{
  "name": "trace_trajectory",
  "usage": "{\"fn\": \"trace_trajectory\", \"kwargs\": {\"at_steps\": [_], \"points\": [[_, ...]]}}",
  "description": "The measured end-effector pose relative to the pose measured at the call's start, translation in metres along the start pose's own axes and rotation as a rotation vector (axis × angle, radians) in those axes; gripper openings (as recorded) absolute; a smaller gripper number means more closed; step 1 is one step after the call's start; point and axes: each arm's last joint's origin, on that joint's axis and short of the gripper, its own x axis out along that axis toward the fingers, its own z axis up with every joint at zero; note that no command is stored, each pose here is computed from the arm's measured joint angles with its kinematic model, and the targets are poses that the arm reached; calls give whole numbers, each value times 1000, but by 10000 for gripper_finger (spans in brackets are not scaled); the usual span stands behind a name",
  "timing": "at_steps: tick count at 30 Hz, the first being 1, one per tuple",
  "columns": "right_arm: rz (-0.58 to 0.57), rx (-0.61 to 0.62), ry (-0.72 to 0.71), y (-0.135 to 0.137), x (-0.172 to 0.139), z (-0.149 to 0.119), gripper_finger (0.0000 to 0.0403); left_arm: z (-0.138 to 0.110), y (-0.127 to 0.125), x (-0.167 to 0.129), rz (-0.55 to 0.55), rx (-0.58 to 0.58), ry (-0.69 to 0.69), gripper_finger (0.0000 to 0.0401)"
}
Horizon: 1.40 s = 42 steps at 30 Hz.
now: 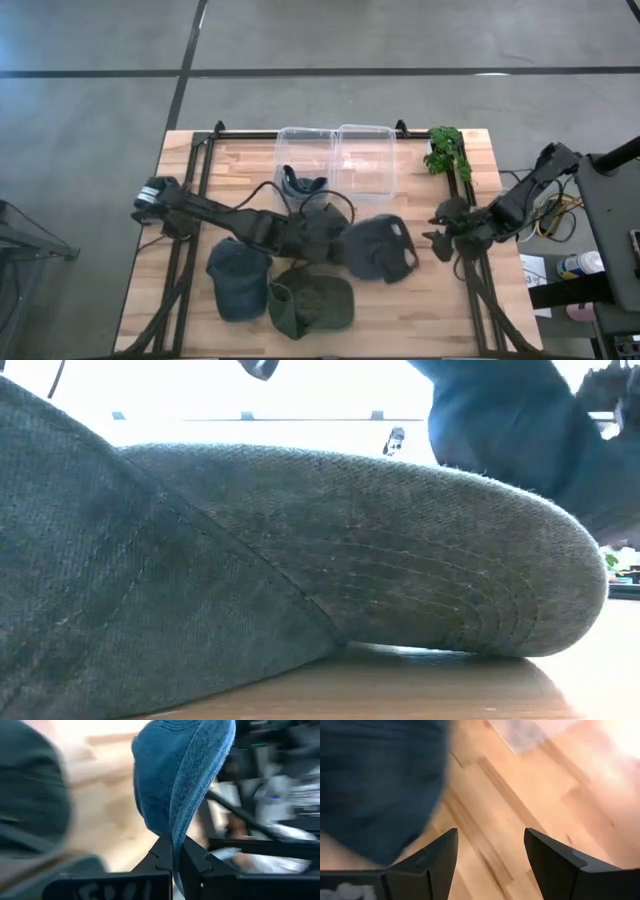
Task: Pick & Place hat
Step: Put the right blue cap into the left transparent bin
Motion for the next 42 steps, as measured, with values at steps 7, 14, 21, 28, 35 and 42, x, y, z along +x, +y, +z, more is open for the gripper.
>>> {"fn": "trace_trajectory", "kwargs": {"at_steps": [7, 14, 21, 28, 35, 42], "points": [[107, 88, 17, -7, 35, -27, 224, 8, -4, -8, -52, -14, -12, 9], [322, 115, -55, 7, 33, -21, 224, 8, 13, 6, 44, -16, -8, 9], [291, 107, -44, 10, 42, -23, 224, 4, 27, 37, -72, -108, 1, 9], [406, 90, -117, 26, 43, -14, 224, -9, 44, 64, 5, -108, 26, 9], [359, 137, -88, 27, 58, -7, 224, -22, 49, 105, -11, -122, 29, 9], [237, 107, 35, 26, 84, -15, 224, -29, 33, 133, -64, -97, 39, 9]]}}
